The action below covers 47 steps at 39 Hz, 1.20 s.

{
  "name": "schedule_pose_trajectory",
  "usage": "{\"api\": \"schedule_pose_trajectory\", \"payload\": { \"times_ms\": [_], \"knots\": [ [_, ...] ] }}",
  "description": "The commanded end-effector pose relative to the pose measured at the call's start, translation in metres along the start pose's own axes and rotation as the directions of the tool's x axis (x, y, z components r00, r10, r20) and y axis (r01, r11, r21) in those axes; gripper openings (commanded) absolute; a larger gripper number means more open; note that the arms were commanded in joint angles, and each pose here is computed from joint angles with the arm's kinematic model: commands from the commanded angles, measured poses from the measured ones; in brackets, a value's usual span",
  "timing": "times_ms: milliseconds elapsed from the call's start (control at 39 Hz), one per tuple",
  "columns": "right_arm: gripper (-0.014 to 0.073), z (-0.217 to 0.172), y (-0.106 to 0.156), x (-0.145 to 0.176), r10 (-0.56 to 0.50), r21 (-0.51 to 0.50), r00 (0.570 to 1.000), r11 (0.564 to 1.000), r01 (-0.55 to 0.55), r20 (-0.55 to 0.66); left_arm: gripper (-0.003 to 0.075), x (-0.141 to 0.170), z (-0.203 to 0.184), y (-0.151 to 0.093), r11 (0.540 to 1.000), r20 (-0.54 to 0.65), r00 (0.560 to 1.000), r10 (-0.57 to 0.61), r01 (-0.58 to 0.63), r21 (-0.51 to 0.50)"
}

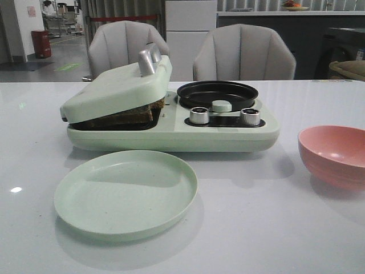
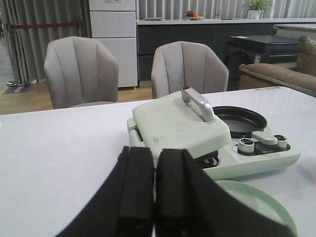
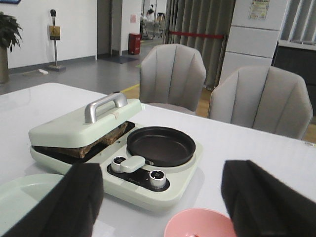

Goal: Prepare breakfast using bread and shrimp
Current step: 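Reach the right gripper down to the rim of the pink bowl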

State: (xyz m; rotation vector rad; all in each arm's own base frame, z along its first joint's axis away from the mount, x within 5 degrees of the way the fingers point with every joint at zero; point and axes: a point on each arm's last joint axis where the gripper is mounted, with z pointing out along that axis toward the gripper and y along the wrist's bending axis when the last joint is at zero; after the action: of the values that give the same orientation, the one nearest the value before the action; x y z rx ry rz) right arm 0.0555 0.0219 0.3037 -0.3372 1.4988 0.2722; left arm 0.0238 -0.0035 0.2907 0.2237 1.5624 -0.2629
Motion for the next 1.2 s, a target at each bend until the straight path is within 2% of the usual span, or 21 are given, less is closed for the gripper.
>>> {"api": "schedule_pose_trajectory", "payload": {
  "times_ms": [0, 282, 564, 743, 897, 1051, 1179],
  "knots": [
    [0.0595, 0.013, 0.000, -0.021, -0.018, -0.004, 0.999, 1.000, 0.018, 0.046, 0.0114, -0.014, 0.000, -0.001, 1.000, 0.085, 0.996, -0.015, 0.014, 0.018],
    [0.0595, 0.039, 0.002, -0.016, 0.030, -0.021, 1.000, 0.999, -0.030, -0.007, 0.0114, -0.014, 0.000, -0.001, 1.000, 0.085, 0.996, -0.015, 0.014, 0.018],
    [0.0595, 0.039, 0.002, -0.023, 0.090, -0.020, 0.996, 0.996, -0.091, -0.028, 0.0114, -0.014, 0.000, -0.001, 1.000, 0.085, 0.996, -0.015, 0.014, 0.018],
    [0.0595, 0.046, 0.001, -0.032, 0.088, -0.007, 0.987, 0.996, -0.090, -0.131, 0.0114, -0.014, 0.000, -0.001, 1.000, 0.085, 0.996, -0.015, 0.014, 0.018],
    [0.0595, 0.073, 0.001, -0.044, 0.097, 0.004, 0.959, 0.995, -0.099, -0.267, 0.0114, -0.014, 0.000, -0.001, 1.000, 0.085, 0.996, -0.015, 0.014, 0.018],
    [0.0595, 0.108, 0.001, -0.049, 0.126, 0.015, 0.933, 0.992, -0.129, -0.337, 0.0114, -0.014, 0.000, -0.001, 1.000, 0.085, 0.996, -0.015, 0.014, 0.018],
    [0.0595, 0.135, -0.010, -0.052, 0.205, 0.097, 0.905, 0.979, -0.182, -0.372, 0.0114, -0.014, 0.000, -0.001, 1.000, 0.085, 0.996, -0.015, 0.014, 0.018]
  ]
}}
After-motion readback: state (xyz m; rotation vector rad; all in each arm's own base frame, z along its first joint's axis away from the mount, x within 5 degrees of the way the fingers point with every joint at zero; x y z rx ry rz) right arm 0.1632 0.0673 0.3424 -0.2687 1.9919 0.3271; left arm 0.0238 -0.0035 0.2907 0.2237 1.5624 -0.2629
